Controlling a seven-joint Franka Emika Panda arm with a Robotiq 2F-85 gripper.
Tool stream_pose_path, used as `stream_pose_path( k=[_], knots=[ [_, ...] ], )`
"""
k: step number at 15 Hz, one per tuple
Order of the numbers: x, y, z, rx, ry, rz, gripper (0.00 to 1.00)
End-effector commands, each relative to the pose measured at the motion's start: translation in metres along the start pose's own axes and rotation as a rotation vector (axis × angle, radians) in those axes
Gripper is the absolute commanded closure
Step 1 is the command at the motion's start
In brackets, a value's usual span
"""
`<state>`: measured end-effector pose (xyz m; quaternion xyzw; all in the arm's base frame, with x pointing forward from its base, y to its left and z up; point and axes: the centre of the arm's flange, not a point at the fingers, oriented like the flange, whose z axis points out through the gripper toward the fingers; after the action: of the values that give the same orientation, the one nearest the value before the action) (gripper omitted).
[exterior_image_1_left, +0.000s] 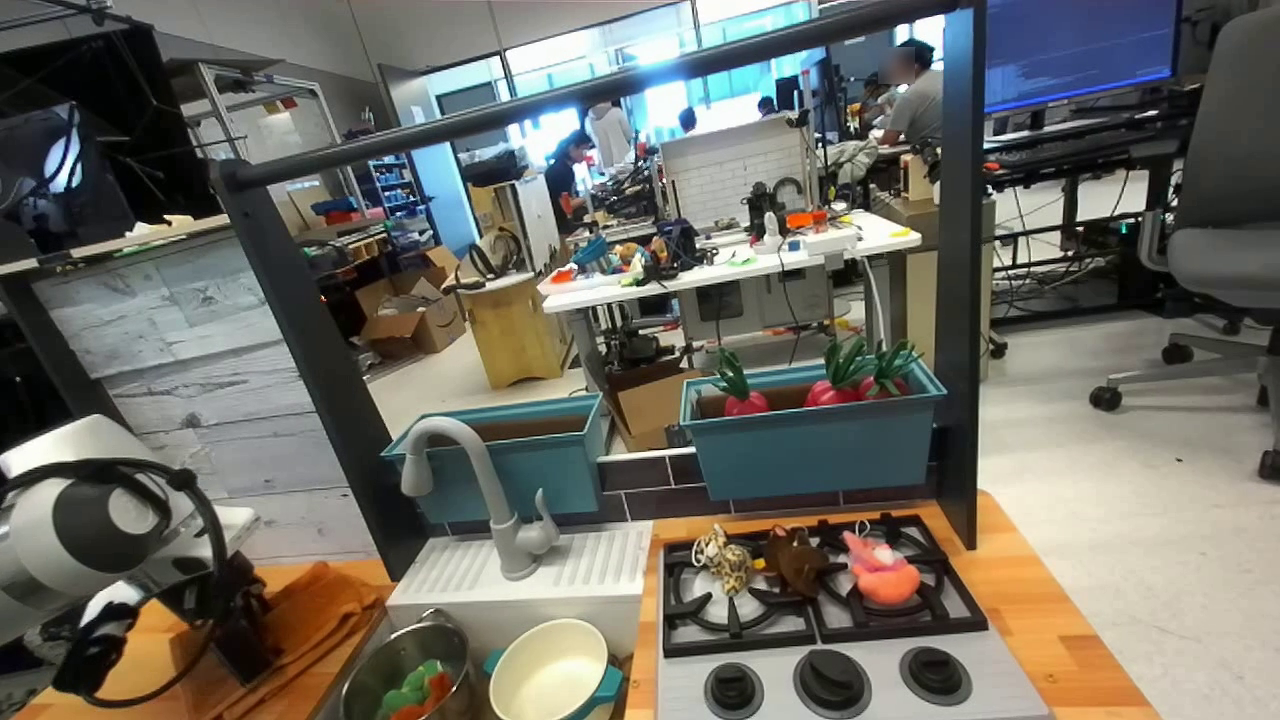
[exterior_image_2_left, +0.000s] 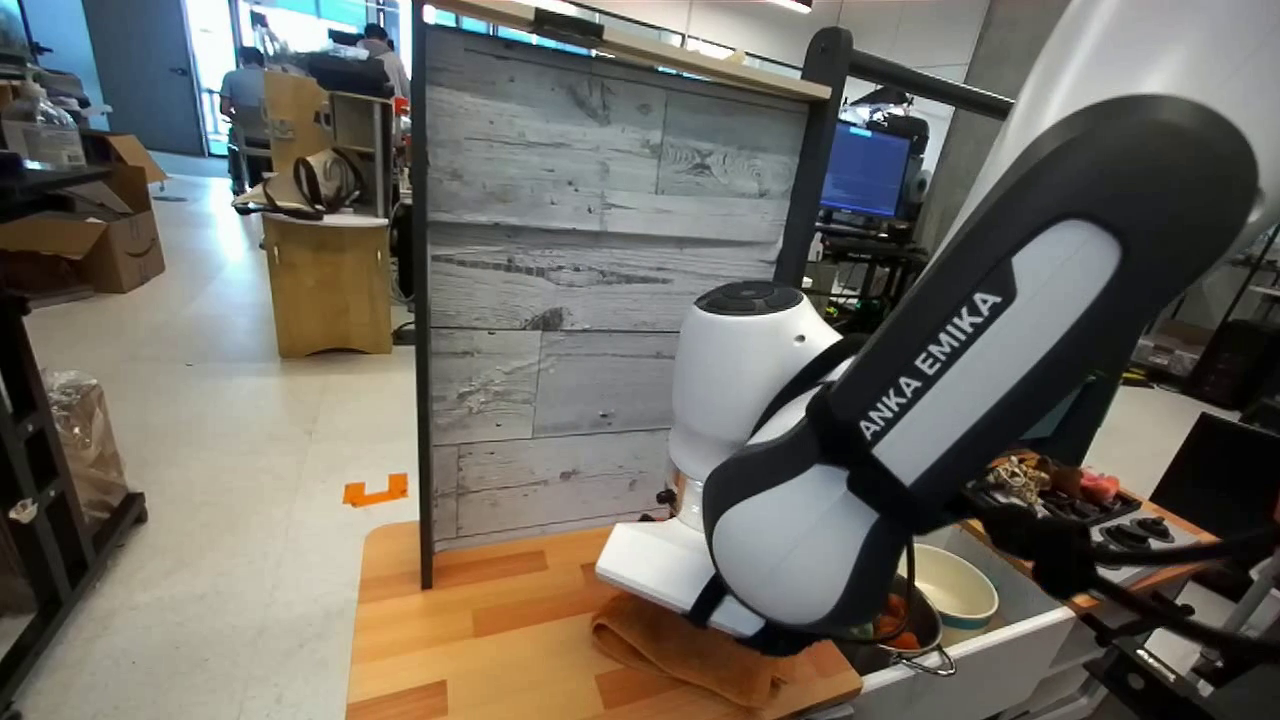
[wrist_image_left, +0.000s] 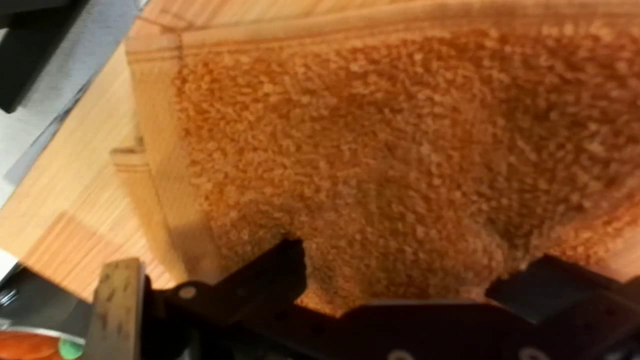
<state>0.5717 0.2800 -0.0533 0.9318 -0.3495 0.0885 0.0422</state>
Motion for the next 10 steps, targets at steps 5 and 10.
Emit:
stream_pose_path(
  k=[5, 10],
  knots=[
    [-0.125, -0.079, -0.031, 0.267, 0.01, 0.089, 0.0],
    [-0.064, -0.047, -0.003, 0.152, 0.053, 0.272, 0.0]
  ],
)
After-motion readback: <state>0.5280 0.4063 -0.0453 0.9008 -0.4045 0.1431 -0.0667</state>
